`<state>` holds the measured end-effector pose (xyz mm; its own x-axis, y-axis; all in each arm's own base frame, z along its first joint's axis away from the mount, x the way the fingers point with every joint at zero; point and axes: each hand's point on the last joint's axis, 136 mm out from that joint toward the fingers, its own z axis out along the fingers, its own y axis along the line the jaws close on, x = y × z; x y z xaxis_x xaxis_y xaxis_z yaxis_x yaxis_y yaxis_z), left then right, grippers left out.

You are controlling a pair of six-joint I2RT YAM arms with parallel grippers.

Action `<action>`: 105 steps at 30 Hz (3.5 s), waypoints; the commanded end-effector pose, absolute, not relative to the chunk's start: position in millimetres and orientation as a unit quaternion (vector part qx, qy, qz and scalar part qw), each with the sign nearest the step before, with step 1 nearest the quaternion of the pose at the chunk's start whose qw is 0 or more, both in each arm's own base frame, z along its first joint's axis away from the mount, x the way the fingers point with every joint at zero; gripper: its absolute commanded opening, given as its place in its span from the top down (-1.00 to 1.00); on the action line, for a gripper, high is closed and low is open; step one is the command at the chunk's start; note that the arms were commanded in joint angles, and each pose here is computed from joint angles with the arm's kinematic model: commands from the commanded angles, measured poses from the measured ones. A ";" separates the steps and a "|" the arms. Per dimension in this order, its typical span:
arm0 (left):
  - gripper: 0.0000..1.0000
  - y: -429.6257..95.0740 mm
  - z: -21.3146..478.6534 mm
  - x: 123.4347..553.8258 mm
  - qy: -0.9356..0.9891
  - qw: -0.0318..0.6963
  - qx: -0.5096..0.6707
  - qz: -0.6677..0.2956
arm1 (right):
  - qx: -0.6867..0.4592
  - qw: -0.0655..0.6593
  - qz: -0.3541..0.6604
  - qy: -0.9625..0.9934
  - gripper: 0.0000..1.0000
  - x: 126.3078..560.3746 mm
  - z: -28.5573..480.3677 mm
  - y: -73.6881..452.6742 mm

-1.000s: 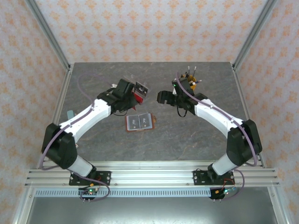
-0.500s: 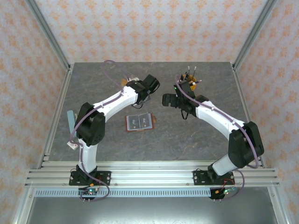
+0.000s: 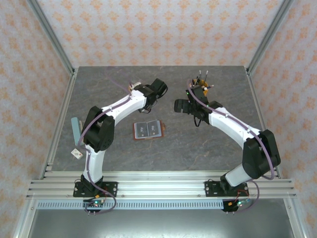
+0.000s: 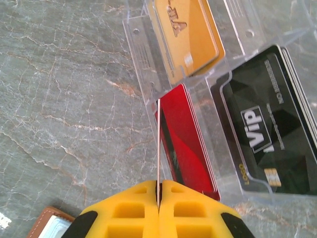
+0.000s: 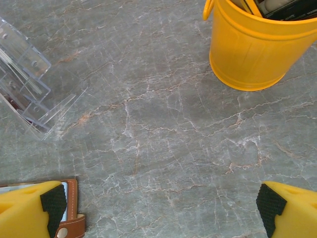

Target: Take the credit cards out of the card holder

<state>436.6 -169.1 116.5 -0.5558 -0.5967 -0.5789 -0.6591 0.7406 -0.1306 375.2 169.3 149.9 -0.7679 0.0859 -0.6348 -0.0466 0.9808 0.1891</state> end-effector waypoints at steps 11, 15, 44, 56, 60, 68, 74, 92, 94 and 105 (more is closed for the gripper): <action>1.00 -166.5 103.9 458.5 0.826 0.337 -0.452 0.026 | 0.012 0.342 0.068 0.937 -1.00 371.9 153.2 156.6; 1.00 -161.5 99.8 459.2 0.816 0.340 -0.467 0.032 | 0.013 0.342 0.068 0.937 -1.00 371.9 153.6 156.6; 0.66 -171.5 76.1 473.5 0.815 0.322 -0.481 0.014 | 0.007 0.331 0.084 0.940 -0.99 371.7 151.7 164.0; 0.56 -170.9 107.2 474.7 0.829 0.334 -0.449 -0.005 | 0.002 0.333 0.089 0.939 -0.98 371.0 153.8 165.6; 0.51 -165.9 138.0 463.6 0.842 0.340 -0.417 -0.036 | -0.004 0.338 0.099 0.936 -0.98 369.6 155.7 168.6; 0.09 -134.3 156.2 418.5 0.878 0.314 -0.355 -0.069 | -0.014 0.331 0.117 0.936 -0.93 369.1 153.4 176.1; -0.24 -109.7 135.3 374.1 0.905 0.272 -0.319 -0.078 | -0.025 0.318 0.160 0.934 -0.87 367.5 156.0 193.0; -1.00 -50.1 135.2 284.8 0.921 0.272 -0.277 -0.042 | -0.035 0.169 0.235 0.957 -0.24 332.7 111.7 311.6; -1.00 -51.5 132.5 280.5 0.923 0.267 -0.274 -0.049 | -0.037 0.155 0.232 0.960 -0.19 327.9 102.0 322.7; -1.00 -75.5 114.8 281.2 0.940 0.237 -0.226 -0.095 | -0.047 0.126 0.168 0.976 -0.08 338.4 65.4 326.7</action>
<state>281.6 -70.9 122.4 -0.7530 -0.5038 -0.4233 -0.4166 0.8630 -0.2859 334.9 331.6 65.3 -0.9634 -0.0344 -0.2659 -0.1335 0.9216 0.3645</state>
